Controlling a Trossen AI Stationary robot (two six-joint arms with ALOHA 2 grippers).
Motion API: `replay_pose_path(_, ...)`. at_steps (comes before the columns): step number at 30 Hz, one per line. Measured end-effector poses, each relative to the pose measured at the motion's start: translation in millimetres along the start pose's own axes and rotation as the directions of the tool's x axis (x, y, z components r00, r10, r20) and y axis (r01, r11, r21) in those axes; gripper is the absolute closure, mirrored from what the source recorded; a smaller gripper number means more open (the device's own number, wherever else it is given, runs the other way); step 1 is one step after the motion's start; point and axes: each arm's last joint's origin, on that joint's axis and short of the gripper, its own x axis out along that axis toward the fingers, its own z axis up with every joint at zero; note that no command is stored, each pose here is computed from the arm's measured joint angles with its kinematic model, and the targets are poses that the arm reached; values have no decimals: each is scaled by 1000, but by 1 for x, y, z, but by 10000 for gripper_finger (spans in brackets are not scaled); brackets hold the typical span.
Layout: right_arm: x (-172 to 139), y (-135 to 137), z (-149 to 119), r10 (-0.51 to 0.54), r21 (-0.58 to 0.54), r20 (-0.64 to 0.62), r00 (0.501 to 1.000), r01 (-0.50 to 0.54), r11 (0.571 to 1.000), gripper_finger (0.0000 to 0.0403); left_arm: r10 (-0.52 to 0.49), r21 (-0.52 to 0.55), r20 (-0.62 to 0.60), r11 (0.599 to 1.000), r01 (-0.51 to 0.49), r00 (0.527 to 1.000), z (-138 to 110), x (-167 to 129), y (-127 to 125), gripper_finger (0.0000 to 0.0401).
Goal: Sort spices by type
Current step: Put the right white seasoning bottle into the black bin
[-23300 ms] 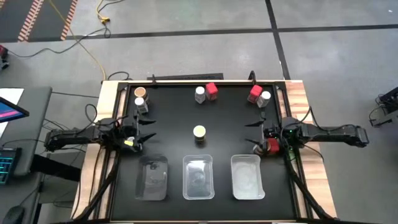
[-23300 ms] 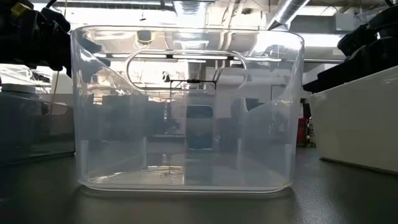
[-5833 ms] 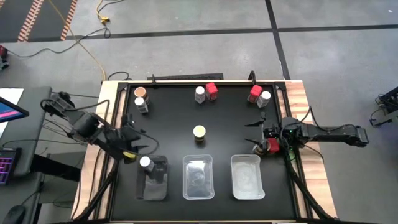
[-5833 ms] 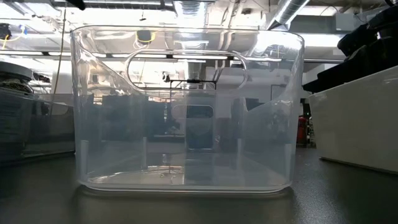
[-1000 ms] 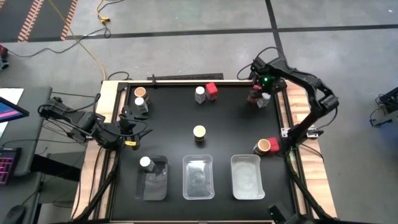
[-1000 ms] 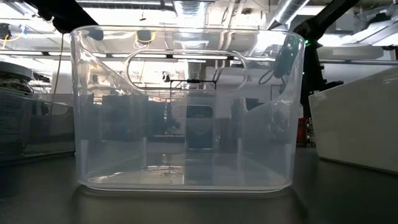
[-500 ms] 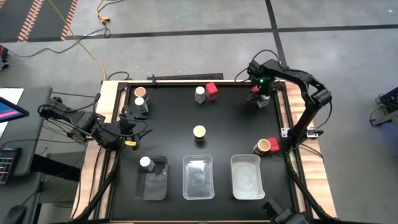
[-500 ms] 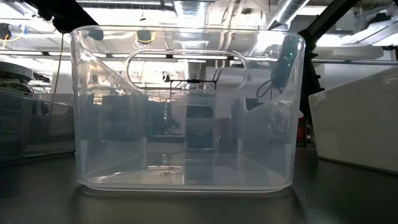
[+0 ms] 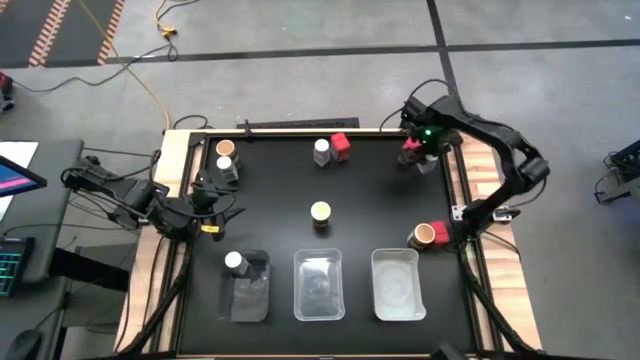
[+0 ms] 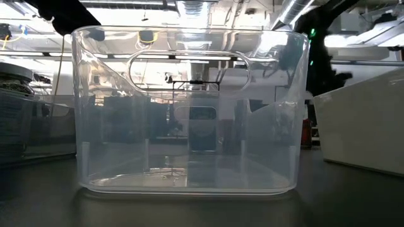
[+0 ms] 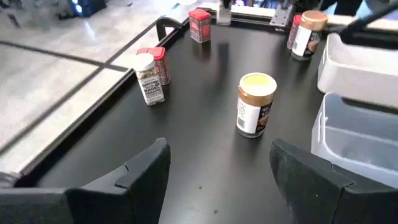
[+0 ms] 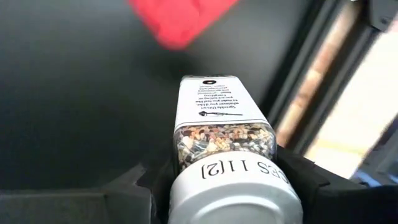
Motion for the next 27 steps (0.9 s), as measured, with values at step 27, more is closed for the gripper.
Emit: replay_pose_path(27,-183,164,-90,494,-672,335,802,-164,722,183,-183,53,218,983,175,959,37,17,-16,138)
